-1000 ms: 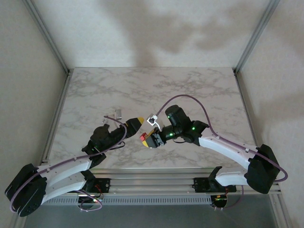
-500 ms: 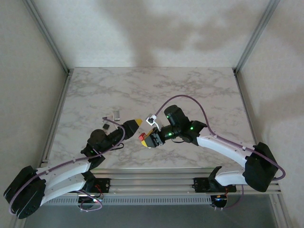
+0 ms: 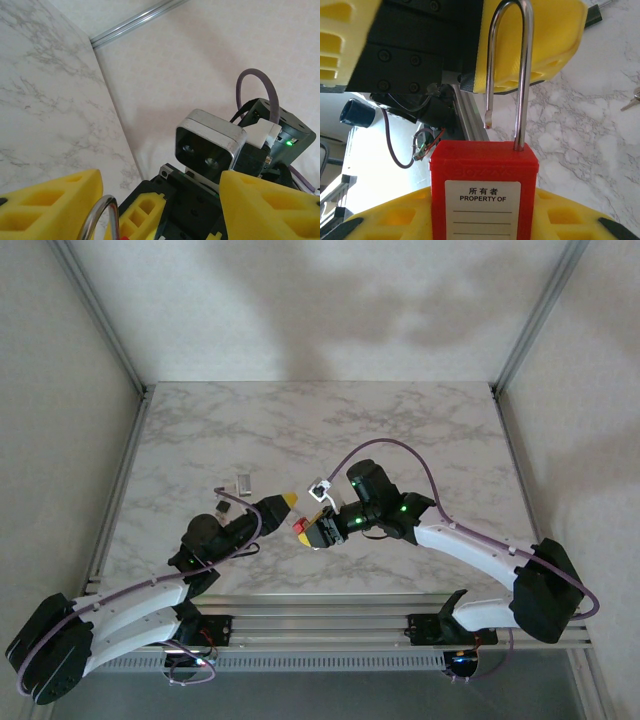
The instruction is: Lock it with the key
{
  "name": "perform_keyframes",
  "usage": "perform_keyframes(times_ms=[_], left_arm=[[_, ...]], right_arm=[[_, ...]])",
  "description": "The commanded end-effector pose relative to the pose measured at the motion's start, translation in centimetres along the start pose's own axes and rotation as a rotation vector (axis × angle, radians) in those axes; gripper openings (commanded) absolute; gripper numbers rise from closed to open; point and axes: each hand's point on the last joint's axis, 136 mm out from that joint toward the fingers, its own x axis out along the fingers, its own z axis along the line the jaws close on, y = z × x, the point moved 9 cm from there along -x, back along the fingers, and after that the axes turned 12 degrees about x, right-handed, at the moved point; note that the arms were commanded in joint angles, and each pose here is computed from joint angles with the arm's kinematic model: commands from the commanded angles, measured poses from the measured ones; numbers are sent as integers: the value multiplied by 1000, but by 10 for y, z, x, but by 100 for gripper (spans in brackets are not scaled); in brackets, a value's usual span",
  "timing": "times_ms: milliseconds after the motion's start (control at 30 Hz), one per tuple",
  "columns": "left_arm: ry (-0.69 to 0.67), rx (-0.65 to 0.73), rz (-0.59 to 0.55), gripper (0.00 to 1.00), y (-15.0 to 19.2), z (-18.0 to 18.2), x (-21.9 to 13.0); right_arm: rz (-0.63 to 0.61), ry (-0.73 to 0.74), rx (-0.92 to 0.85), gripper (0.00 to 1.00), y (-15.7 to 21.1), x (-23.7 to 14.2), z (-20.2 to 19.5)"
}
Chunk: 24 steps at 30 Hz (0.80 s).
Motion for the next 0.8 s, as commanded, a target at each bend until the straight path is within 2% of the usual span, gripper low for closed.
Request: perform_keyframes(times_ms=[0,167,767], left_arm=[[8,27,30,60,5,0,-3],[-17,41,47,50,7,3,-3],[-76,77,63,25,7,7,-4]], right_arm=[[4,-10,1,0,-1,-2,0],[9,-4,0,0,-1,-2,0],[26,20,10,0,0,0,-4]])
